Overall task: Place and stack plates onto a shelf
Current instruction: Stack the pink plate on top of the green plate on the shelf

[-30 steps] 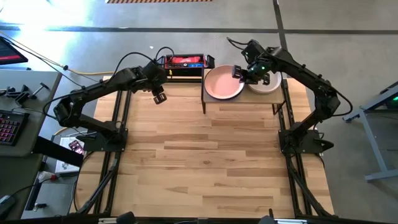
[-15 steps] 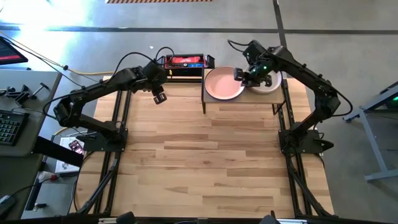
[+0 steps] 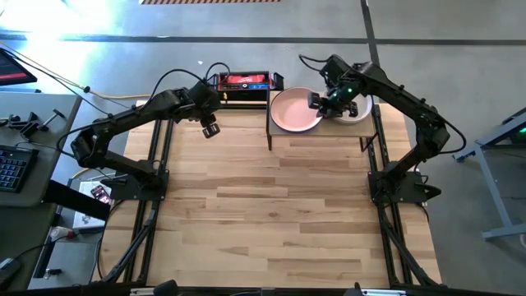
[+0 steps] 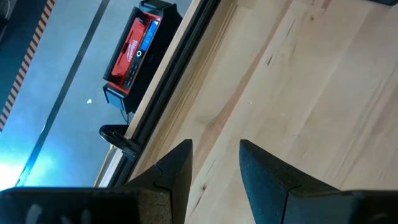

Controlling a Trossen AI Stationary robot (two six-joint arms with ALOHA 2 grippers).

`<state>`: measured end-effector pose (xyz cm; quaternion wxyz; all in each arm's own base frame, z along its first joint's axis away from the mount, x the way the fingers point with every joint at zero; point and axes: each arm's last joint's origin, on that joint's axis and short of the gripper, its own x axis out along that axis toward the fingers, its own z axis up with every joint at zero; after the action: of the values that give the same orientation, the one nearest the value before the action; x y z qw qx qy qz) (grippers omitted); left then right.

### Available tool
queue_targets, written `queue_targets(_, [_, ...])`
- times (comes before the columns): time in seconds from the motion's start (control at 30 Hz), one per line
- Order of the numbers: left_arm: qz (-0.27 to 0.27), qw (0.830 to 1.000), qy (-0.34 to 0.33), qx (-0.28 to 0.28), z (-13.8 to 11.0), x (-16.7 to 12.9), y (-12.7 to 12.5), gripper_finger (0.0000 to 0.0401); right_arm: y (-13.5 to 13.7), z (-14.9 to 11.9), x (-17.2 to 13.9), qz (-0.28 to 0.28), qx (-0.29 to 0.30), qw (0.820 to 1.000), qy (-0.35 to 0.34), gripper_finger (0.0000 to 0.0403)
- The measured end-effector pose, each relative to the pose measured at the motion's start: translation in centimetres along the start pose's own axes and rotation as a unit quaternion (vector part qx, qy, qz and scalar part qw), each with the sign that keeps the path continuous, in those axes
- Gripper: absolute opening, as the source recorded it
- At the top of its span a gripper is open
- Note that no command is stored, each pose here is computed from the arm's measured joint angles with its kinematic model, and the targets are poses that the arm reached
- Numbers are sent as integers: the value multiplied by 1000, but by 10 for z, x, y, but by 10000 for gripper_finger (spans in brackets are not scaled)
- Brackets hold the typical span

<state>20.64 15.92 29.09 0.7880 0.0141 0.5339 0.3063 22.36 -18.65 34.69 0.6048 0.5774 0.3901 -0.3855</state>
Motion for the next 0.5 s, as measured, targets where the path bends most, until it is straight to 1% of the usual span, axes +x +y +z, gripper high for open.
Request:
queue_targets(0.13, [0, 1000, -1, 0, 0, 0, 0, 122, -2, -6, 0, -20, 1, 1000, 11, 94])
queue_targets(0.23, [1, 1000, -5, -1, 1, 0, 0, 122, -3, -12, -4, -39, 3, 999, 1, 94])
queue_targets(0.3, [3, 1000, -9, -3, 2, 0, 1, 122, -2, -17, -9, -39, -4, 999, -13, 94])
queue_targets(0.4, [4, 1000, -16, -4, 3, 0, 1, 122, 1, -22, -16, -24, -11, 999, -37, 94])
queue_targets(0.5, [5, 1000, -18, -5, 4, 0, 1, 122, 3, -24, -17, -23, -18, 998, -50, 94])
